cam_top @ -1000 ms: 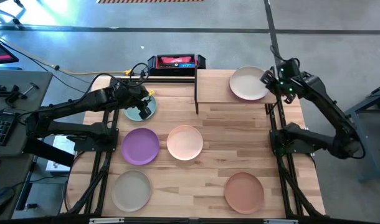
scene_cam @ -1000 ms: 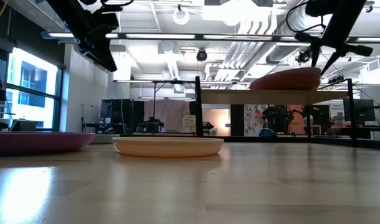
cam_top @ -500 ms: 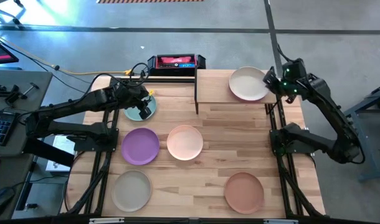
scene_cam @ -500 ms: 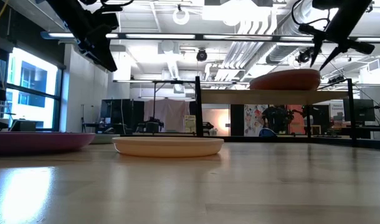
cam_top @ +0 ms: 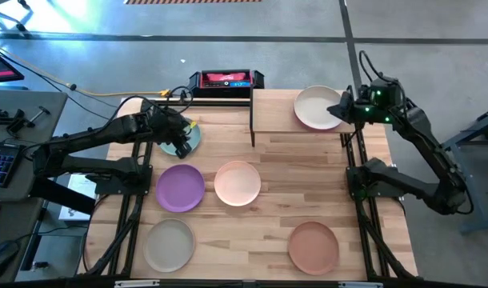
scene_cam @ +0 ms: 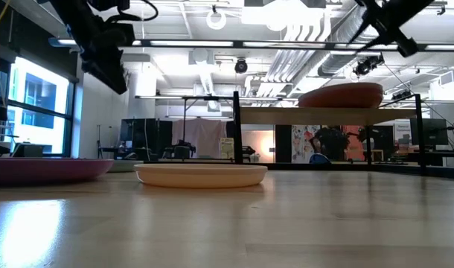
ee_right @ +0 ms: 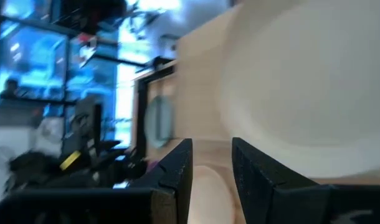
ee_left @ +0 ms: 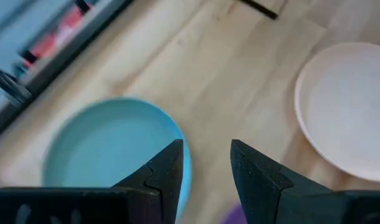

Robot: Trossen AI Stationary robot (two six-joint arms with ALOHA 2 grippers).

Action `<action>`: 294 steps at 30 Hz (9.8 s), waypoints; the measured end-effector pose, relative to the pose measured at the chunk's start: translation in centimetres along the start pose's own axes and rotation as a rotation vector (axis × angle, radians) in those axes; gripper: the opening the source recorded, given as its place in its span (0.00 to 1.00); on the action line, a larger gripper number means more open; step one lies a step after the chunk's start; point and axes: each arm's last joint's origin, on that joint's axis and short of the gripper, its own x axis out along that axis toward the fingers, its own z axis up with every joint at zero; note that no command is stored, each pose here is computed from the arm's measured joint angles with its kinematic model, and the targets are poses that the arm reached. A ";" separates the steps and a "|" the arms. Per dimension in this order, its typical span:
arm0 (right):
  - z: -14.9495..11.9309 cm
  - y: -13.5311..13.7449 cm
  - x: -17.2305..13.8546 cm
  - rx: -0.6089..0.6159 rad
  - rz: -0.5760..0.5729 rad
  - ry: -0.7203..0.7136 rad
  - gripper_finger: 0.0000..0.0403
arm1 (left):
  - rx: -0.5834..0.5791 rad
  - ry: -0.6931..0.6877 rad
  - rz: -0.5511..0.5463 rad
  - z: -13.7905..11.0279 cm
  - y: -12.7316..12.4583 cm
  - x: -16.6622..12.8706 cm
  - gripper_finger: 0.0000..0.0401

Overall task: Place and stack plates onto a shelf
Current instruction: Stack the purple plate on top of the white plate on the shelf

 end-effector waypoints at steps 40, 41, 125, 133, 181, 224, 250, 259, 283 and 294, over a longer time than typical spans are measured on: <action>-5.8 4.5 5.8 -0.541 0.209 0.388 0.22 | 0.261 0.338 -0.107 -5.7 -3.1 1.4 0.31; -5.8 4.5 5.8 -0.545 0.206 0.380 0.22 | 0.262 0.340 -0.115 -5.7 -3.1 1.5 0.31; -5.7 4.5 5.8 -0.554 0.193 0.350 0.22 | 0.656 0.491 -0.147 -5.1 -7.1 12.4 0.12; -5.7 4.5 5.8 -0.558 0.194 0.349 0.22 | 0.644 0.500 -0.189 -5.1 -7.2 12.4 0.05; -5.8 4.3 5.8 -0.537 0.175 0.361 0.22 | 0.483 0.422 -0.208 -1.8 -6.5 5.9 0.00; -10.3 9.4 10.0 -0.477 0.480 0.358 0.33 | 0.233 0.101 -0.122 8.0 -5.5 -1.5 0.00; -18.9 8.5 15.9 -0.425 0.210 0.236 0.33 | 0.181 0.217 -0.079 6.7 -5.6 -1.8 0.00; -20.2 10.9 18.6 -0.452 0.159 0.245 0.33 | 0.190 0.213 -0.090 6.3 -6.6 -2.1 0.00; -21.4 15.2 22.0 -0.667 -0.105 0.251 0.33 | 0.185 0.205 -0.079 6.3 -6.8 -2.1 0.00; -21.4 14.9 22.0 -0.668 -0.143 0.247 0.29 | 0.135 0.175 -0.063 6.5 -6.8 -2.0 0.00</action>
